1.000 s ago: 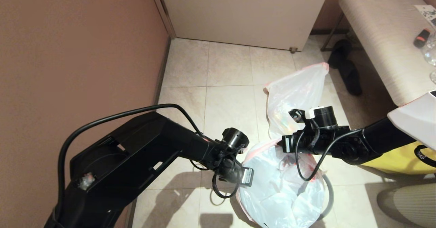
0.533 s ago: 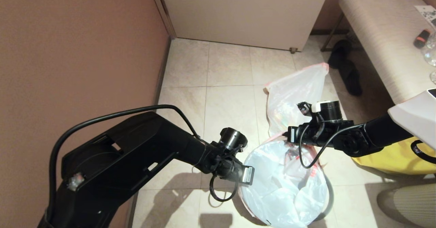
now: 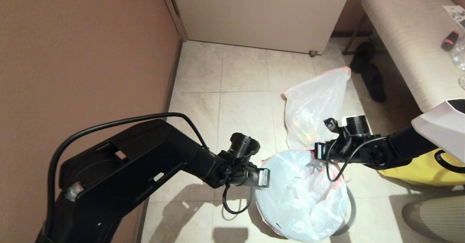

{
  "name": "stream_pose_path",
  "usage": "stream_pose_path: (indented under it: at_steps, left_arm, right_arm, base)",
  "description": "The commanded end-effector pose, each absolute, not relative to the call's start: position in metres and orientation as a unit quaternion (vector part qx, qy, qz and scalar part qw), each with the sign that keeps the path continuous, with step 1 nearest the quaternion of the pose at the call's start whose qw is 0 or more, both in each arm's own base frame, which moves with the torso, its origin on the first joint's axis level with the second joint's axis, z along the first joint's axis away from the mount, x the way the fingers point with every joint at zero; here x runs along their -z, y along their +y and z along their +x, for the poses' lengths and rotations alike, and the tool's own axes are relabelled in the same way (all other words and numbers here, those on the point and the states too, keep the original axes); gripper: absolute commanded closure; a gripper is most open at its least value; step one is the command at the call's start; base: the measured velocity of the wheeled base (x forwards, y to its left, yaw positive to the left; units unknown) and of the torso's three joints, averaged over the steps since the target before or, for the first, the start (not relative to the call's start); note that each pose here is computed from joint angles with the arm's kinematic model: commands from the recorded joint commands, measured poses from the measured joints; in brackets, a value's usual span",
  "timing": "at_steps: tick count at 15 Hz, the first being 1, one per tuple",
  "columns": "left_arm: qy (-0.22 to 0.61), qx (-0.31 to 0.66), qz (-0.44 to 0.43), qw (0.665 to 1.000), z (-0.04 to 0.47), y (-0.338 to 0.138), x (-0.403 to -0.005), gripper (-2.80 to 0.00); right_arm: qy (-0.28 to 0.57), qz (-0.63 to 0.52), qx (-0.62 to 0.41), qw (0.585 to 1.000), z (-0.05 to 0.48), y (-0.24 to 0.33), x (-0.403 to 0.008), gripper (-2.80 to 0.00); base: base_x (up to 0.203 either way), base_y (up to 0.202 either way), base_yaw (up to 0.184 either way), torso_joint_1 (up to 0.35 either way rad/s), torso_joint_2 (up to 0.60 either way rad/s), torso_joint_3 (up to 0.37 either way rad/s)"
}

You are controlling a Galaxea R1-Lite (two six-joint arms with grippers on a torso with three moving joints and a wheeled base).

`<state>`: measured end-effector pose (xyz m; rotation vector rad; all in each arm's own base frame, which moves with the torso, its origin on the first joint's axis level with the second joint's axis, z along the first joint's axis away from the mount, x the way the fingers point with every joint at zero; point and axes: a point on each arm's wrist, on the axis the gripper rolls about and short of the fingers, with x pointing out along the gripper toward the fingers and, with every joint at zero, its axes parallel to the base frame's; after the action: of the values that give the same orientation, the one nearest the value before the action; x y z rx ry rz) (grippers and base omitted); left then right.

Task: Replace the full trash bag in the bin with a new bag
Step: Put the new garbage bag on the trash can

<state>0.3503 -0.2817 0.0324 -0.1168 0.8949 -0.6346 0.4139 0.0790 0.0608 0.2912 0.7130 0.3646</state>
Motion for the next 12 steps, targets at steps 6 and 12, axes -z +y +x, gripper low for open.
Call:
stream_pose_path:
  at_steps: [6,12]
  left_arm:
    - [0.408,0.285,-0.061,0.865,0.356,-0.281,-0.03,0.0]
    - [0.332,0.227,-0.097,0.911,0.384,-0.259,-0.042,0.0]
  right_arm:
    - [0.295,0.2,-0.203,0.912,0.391,0.069,-0.135,0.0]
    - [0.265,0.24,-0.192,0.914,0.334,0.042,-0.201,0.0]
  base:
    - [0.0,0.0,0.0,0.0,0.0,0.0]
    - [0.0,0.0,0.0,0.0,0.0,0.0]
